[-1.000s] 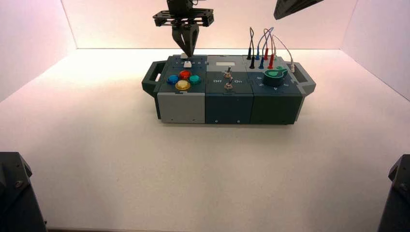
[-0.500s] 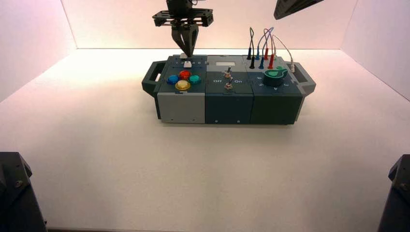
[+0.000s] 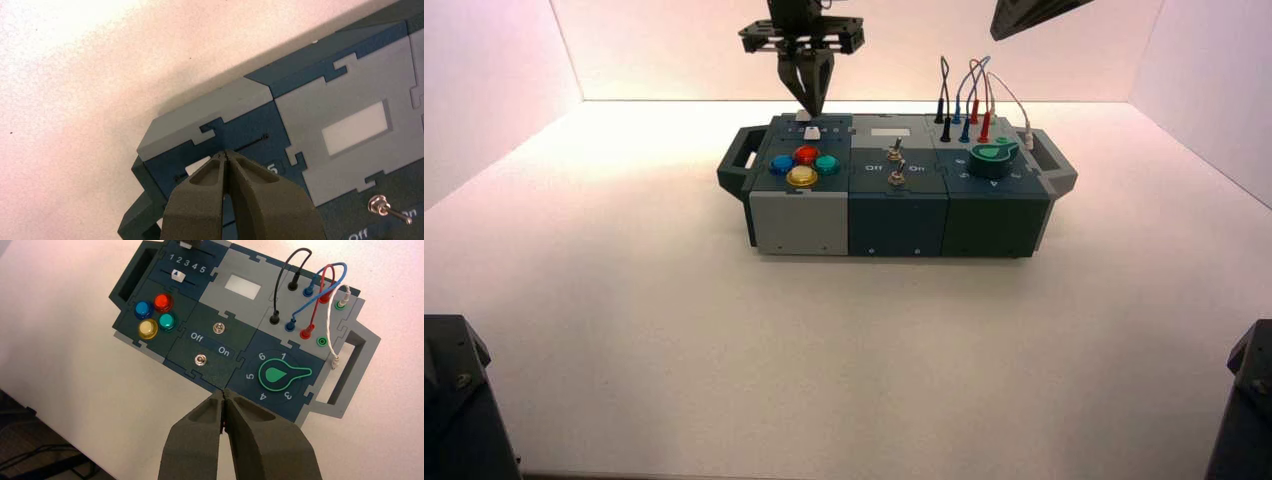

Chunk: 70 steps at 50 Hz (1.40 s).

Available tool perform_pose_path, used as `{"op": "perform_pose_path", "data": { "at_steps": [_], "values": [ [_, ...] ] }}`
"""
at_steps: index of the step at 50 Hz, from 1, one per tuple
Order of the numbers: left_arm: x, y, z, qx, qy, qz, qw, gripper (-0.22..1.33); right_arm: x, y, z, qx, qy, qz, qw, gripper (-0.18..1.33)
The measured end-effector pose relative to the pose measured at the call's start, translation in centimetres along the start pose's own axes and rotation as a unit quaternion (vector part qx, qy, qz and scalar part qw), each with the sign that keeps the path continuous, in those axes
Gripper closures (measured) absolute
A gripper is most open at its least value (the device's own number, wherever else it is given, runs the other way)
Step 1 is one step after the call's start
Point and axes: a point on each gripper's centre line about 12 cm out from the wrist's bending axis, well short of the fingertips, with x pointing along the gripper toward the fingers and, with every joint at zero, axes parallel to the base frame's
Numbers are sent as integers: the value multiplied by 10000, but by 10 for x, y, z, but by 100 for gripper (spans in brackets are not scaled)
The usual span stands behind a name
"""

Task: Move the top slider to position 2.

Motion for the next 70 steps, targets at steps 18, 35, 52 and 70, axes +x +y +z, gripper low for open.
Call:
{"op": "perform_pose_path", "data": {
  "at_steps": [18,35,52,70],
  "values": [
    [-55,-4,-15,354,-62,-25,9993,128,0,0,-1,-25,69,-17,10000,129],
    [-69,-6,-35,596,-78,-22,9982,128,-2,-3,-5,-165,301,-122,9993,129],
    [-59,-5,-44,633,-20,-35,9980,128,-2,-3,-6,-182,347,-137,9991,129],
    [-61,-5,-53,732,2,-41,9973,128,-2,-3,-6,-167,354,-137,9991,129]
  ]
}}
